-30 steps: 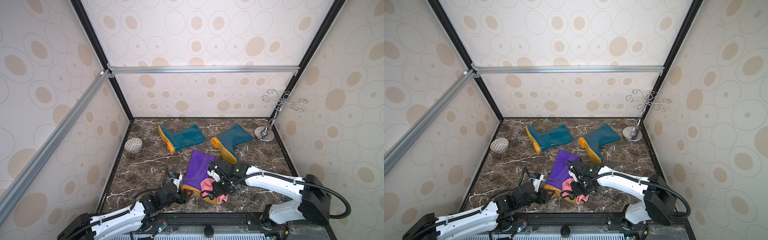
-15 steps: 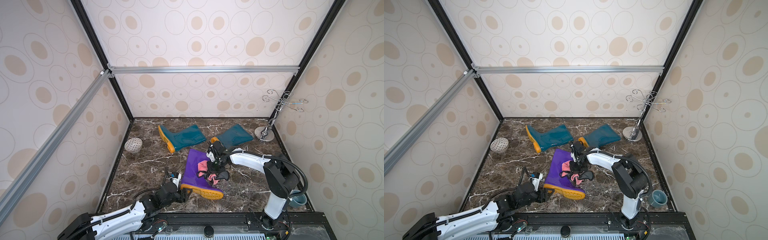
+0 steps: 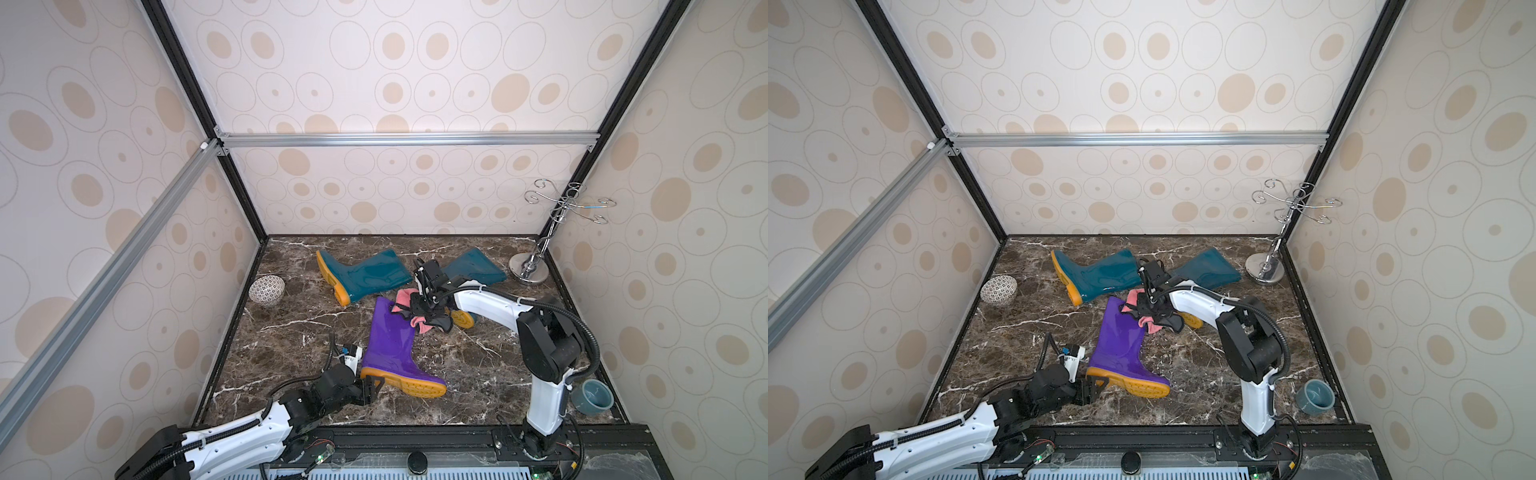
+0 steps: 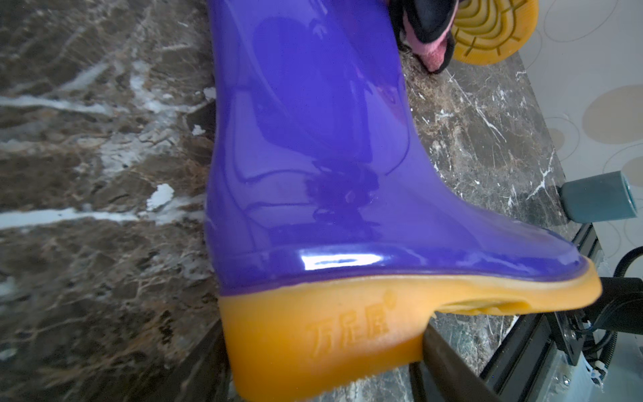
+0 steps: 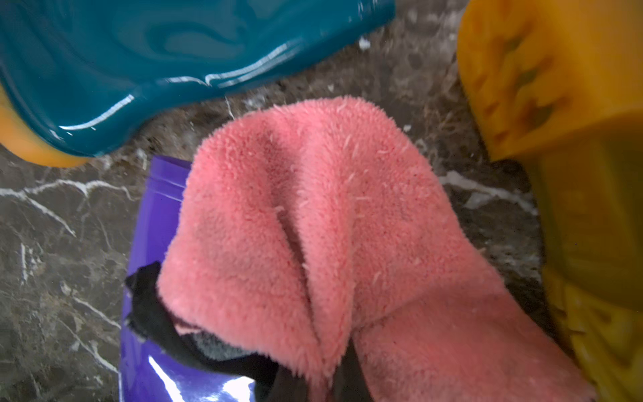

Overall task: Wipe the rubber boots with a cloth
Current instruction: Wipe the dirt off the rubber boot.

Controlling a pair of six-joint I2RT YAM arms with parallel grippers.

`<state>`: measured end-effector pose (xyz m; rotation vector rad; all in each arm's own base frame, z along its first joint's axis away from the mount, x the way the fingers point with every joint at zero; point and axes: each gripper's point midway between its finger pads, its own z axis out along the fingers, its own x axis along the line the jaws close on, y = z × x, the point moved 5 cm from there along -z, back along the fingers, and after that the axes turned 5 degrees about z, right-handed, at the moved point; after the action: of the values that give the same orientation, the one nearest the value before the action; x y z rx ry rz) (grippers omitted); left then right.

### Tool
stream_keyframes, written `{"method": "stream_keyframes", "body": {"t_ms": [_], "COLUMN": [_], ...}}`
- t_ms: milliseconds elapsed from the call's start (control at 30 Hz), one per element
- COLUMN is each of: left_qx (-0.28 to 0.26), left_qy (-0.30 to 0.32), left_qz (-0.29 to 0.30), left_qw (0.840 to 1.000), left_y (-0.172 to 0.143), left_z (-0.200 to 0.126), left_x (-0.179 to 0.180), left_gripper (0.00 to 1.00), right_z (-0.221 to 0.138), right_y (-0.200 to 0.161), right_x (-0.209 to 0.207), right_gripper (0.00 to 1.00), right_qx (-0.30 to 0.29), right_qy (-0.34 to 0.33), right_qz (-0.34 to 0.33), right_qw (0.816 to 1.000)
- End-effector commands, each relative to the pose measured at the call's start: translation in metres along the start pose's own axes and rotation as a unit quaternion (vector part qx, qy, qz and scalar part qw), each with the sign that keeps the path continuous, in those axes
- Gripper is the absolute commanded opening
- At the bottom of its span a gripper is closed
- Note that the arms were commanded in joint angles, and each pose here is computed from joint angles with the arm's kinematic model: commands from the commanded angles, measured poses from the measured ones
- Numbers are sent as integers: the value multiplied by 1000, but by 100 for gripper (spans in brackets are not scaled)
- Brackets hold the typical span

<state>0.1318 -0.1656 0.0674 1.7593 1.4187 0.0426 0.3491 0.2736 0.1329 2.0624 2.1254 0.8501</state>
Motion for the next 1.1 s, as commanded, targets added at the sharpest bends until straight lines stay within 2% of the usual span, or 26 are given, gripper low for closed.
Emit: {"method": "stream_keyframes", "body": {"t_ms": [0, 67, 200, 333, 433, 567, 733, 933, 1067], "left_qx": [34, 32, 30, 31, 31, 30, 29, 27, 26], "left_qy": [28, 26, 25, 24, 24, 23, 22, 21, 21], "left_qz": [19, 19, 18, 19, 19, 19, 19, 18, 18], "left_qw": [999, 999, 999, 999, 999, 999, 999, 999, 999], "left_y": [-14, -14, -14, -14, -14, -14, -14, -13, -13], "left_z": [1, 1, 1, 1, 1, 1, 1, 0, 0], "left_x": [12, 11, 11, 11, 11, 11, 11, 11, 11], "left_gripper": [68, 68, 69, 69, 69, 69, 69, 69, 69], "right_z": [-42, -49, -38, -17, 8, 39, 74, 78, 78], "right_y": [8, -1, -36, -77, -90, -88, -54, 0, 21], "right_x": [21, 33, 69, 112, 122, 118, 96, 78, 69], "right_gripper": [0, 0, 0, 0, 0, 0, 0, 0, 0], "right_qx": [-90, -76, 54, 123, 144, 139, 124, 65, 35], "right_qy": [39, 95, 181, 220, 217, 185, 144, 100, 78], "right_qz": [0, 5, 9, -26, -29, -35, -13, -32, -53], "right_qw": [995, 993, 982, 967, 965, 972, 982, 992, 995]}}
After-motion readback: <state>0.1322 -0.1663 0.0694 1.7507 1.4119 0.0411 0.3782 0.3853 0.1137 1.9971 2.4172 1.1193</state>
